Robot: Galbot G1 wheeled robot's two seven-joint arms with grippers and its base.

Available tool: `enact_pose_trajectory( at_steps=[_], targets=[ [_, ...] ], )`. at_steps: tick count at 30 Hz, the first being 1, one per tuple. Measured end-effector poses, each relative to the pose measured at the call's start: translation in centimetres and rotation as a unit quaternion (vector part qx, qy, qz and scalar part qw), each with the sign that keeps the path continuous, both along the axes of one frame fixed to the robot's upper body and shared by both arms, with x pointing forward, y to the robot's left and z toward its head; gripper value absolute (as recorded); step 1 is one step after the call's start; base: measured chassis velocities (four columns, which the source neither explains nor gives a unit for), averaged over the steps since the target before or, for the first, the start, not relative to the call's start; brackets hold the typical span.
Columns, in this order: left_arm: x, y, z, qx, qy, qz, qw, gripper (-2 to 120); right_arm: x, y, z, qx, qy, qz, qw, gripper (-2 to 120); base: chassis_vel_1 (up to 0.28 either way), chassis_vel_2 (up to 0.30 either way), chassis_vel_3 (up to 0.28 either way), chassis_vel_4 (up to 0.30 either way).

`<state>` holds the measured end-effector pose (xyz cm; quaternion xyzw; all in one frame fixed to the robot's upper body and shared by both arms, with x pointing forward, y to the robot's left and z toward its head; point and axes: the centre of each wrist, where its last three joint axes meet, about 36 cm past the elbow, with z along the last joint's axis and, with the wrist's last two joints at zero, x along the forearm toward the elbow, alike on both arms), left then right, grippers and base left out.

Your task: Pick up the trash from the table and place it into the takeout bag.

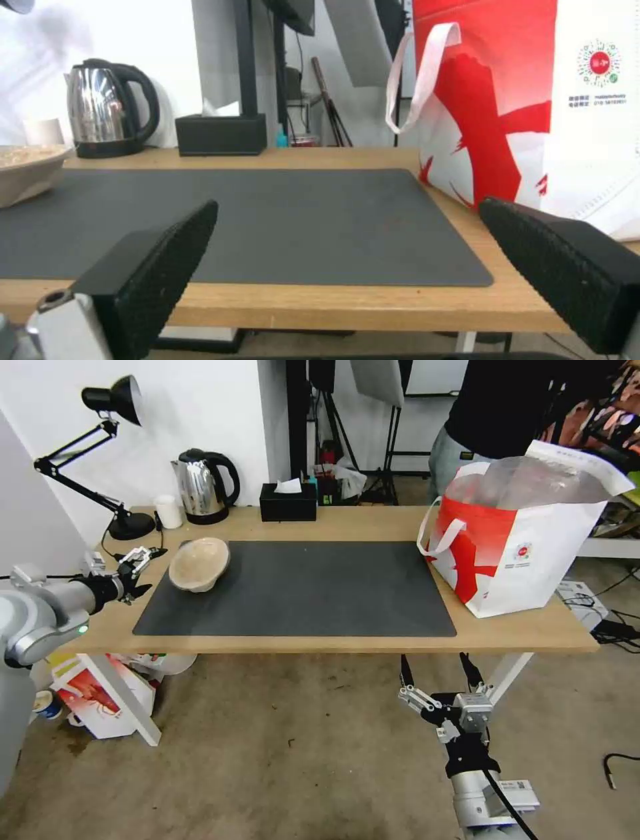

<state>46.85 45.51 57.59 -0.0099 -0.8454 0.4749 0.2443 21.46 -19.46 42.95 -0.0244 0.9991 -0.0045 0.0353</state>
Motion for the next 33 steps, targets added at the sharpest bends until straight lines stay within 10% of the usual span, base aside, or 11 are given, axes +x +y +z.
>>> enact_pose_trajectory(
  at_steps=[33],
  targets=[
    [4.4, 0.0, -2.6, -0.006, 0.019, -0.002, 0.9998, 100, 0.0, 0.0, 0.0, 0.0, 0.0, 0.0, 1.0, 100, 0.0, 0.0, 0.0, 0.0]
  ],
)
